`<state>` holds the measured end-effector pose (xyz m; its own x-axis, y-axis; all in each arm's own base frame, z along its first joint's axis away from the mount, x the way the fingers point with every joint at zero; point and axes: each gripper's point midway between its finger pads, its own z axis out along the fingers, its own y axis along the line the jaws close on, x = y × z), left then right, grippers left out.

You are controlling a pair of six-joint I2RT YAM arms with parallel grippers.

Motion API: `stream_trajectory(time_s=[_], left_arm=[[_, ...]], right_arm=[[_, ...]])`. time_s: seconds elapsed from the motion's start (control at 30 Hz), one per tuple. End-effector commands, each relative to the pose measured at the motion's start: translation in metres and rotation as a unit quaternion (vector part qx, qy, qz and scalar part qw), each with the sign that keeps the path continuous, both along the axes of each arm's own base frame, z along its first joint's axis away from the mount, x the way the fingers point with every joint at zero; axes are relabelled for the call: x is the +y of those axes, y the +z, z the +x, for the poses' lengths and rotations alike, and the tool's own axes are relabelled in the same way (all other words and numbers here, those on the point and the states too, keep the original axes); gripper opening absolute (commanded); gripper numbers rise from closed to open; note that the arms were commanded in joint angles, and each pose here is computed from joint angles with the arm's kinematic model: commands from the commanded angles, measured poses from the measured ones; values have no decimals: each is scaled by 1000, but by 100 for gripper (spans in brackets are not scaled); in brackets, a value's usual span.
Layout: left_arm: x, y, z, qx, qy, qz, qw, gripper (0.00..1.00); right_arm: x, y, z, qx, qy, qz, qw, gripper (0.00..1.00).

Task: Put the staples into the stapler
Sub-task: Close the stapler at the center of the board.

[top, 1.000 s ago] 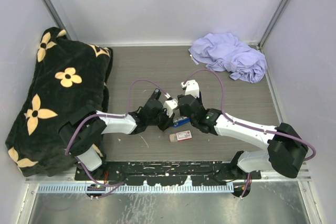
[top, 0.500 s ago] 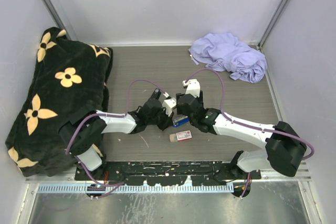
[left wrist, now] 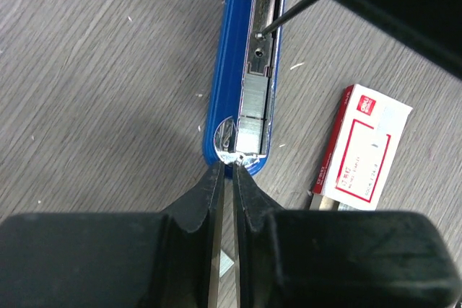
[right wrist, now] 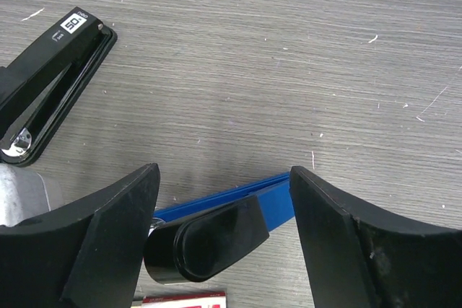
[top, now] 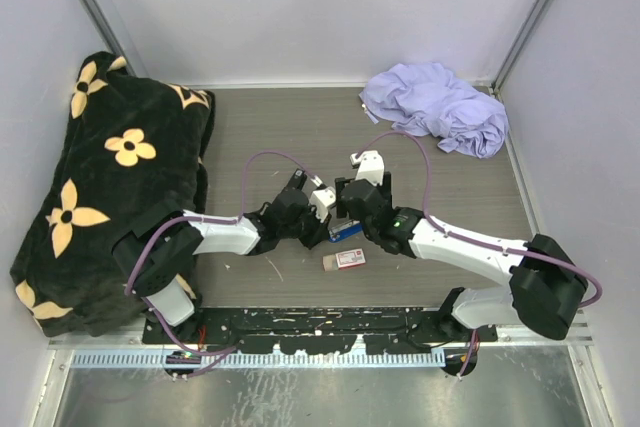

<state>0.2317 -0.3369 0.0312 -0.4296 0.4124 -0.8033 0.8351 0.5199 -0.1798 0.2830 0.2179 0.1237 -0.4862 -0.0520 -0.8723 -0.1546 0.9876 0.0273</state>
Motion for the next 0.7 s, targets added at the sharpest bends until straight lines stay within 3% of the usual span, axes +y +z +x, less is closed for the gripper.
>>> stream_trajectory(time_s=[0.0,0.17,0.33,0.57,0.67], left_arm=[[-31,30,8,-48,-27,-39,998,11],[-30,31,9,-48,-22,-40,998,15],[-29,34,9,-51,-20,-45,997,20],[-21,38,12,-62,1,-46,997,29],[-10,41,14,-67,20,-46,996,32]], right_arm=[[87,16,-55,35,229,77,970,82],[94,31,-64,31,260,97,960,92],[93,47,-66,21,262,112,958,95],[69,63,-58,-10,206,119,971,91],[57,63,-55,-15,176,121,977,85]])
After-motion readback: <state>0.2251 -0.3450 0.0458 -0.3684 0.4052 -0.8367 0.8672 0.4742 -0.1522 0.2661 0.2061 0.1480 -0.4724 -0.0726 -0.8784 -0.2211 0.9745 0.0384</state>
